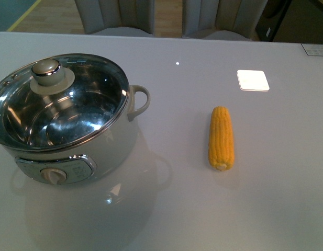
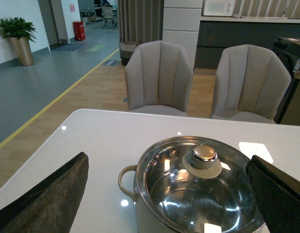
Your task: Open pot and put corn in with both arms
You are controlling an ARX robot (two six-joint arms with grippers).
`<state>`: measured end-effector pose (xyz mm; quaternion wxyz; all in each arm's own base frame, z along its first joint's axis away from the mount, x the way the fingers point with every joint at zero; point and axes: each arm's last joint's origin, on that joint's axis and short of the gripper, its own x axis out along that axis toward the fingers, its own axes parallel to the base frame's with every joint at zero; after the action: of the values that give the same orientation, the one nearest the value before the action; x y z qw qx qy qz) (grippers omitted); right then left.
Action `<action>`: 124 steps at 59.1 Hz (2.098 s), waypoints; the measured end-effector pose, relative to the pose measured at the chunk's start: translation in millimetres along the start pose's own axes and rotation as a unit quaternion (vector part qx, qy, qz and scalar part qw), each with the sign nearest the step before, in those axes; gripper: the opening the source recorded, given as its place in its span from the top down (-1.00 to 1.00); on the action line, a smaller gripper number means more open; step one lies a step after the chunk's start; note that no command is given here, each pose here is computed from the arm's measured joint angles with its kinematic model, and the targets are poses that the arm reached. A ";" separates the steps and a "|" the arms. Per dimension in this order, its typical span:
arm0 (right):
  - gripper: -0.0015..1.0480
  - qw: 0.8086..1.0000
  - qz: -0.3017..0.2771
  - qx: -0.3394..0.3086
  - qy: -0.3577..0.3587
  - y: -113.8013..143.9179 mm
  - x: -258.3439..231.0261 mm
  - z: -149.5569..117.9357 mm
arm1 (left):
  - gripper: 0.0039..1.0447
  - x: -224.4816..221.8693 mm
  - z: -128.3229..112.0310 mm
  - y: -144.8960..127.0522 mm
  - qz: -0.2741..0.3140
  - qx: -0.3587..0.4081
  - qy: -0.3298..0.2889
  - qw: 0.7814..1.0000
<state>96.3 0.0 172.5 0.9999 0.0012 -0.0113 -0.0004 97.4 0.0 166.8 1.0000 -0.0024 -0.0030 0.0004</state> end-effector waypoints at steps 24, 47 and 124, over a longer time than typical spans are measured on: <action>-0.83 1.000 0.000 0.000 0.000 0.0 0.0 0.0 | -0.88 0.0 0.0 0.0 0.000 0.000 0.000 1.000; -0.83 1.000 0.000 0.000 0.000 0.0 0.0 0.0 | -0.88 2.2 -3.6 1.5 0.028 -0.060 0.090 0.994; -0.83 1.000 0.000 0.000 0.000 0.0 0.0 0.0 | -0.88 252.4 -76.8 -44.2 -0.134 0.006 0.189 0.973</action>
<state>96.3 0.0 172.5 0.9999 0.0012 -0.0113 -0.0004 350.2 -44.4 91.7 0.9733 0.0043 0.1860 -0.1341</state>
